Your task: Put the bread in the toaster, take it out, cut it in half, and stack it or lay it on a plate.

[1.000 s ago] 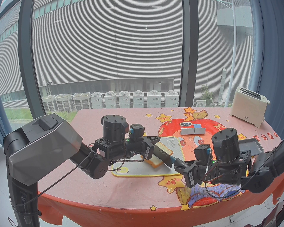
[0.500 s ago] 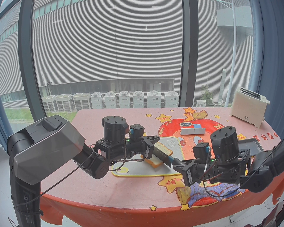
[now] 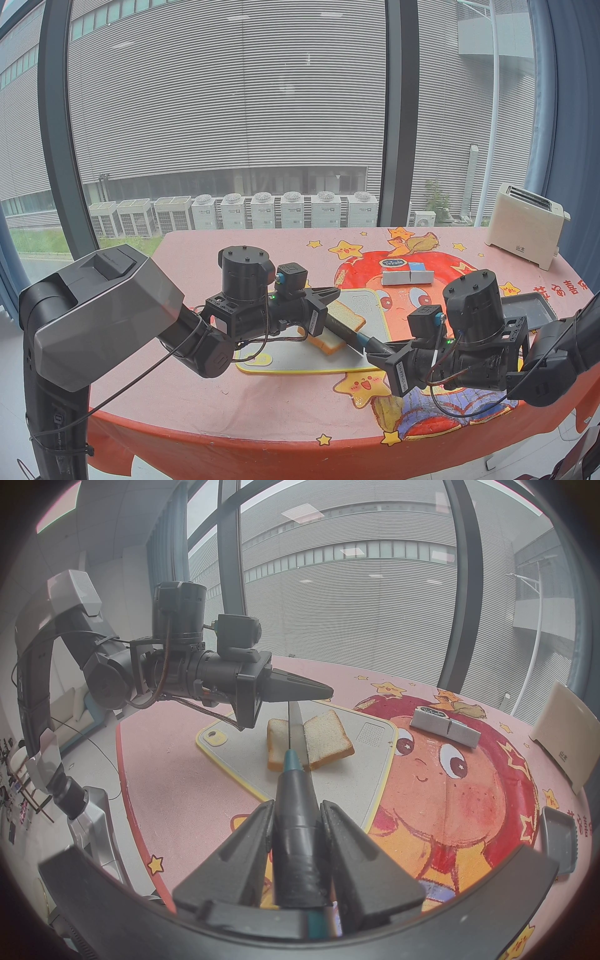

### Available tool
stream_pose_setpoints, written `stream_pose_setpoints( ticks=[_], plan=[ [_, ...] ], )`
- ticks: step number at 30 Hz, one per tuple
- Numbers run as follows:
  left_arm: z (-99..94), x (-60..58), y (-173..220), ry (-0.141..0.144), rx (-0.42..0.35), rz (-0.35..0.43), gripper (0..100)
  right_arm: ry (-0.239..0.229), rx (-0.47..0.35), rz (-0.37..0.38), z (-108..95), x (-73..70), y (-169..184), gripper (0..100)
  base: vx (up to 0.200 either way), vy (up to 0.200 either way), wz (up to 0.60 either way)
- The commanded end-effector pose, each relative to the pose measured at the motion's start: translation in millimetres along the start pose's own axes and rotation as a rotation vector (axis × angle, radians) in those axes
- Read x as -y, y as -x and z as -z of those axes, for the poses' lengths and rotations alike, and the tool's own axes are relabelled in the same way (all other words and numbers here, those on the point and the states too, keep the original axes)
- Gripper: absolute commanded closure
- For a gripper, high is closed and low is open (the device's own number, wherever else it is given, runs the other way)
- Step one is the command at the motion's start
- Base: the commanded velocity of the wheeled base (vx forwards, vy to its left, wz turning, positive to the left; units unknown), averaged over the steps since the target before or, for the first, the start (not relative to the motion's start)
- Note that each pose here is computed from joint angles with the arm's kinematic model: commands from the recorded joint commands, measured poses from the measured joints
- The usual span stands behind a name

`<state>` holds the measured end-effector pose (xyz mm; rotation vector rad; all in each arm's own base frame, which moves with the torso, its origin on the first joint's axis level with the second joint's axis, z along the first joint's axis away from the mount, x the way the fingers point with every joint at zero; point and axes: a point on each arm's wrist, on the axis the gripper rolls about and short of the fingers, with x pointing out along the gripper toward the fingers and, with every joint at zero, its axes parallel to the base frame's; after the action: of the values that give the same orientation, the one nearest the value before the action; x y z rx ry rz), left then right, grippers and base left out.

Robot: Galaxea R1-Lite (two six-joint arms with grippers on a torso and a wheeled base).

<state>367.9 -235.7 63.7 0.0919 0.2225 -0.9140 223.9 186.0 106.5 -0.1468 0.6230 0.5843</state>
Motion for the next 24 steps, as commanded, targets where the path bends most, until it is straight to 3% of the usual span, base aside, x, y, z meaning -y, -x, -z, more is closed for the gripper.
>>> stream_pose_setpoints(
  ticks=[1,4,11,18,24],
  plan=[
    [-12.6,-1.0,1,-0.015,0.041,-0.003,100,0.000,-0.003,0.001,0,0.0,-2,100,0.000,0.000,0.00],
    [-32.2,-0.2,11,-0.031,0.085,-0.011,100,-0.006,0.003,-0.001,-1,-0.1,0,100,0.000,0.000,0.00],
    [-50.5,2.3,25,-0.044,0.123,-0.017,100,-0.028,0.015,-0.005,-5,-0.5,0,100,0.000,0.000,0.00],
    [-31.4,5.7,26,-0.031,0.061,-0.009,100,-0.078,0.025,-0.029,-9,-2.8,-1,100,0.000,0.000,0.00],
    [-26.2,4.8,23,-0.030,0.068,-0.010,100,-0.092,0.032,-0.038,-12,-2.0,-2,100,0.000,0.000,0.00]
  ],
)
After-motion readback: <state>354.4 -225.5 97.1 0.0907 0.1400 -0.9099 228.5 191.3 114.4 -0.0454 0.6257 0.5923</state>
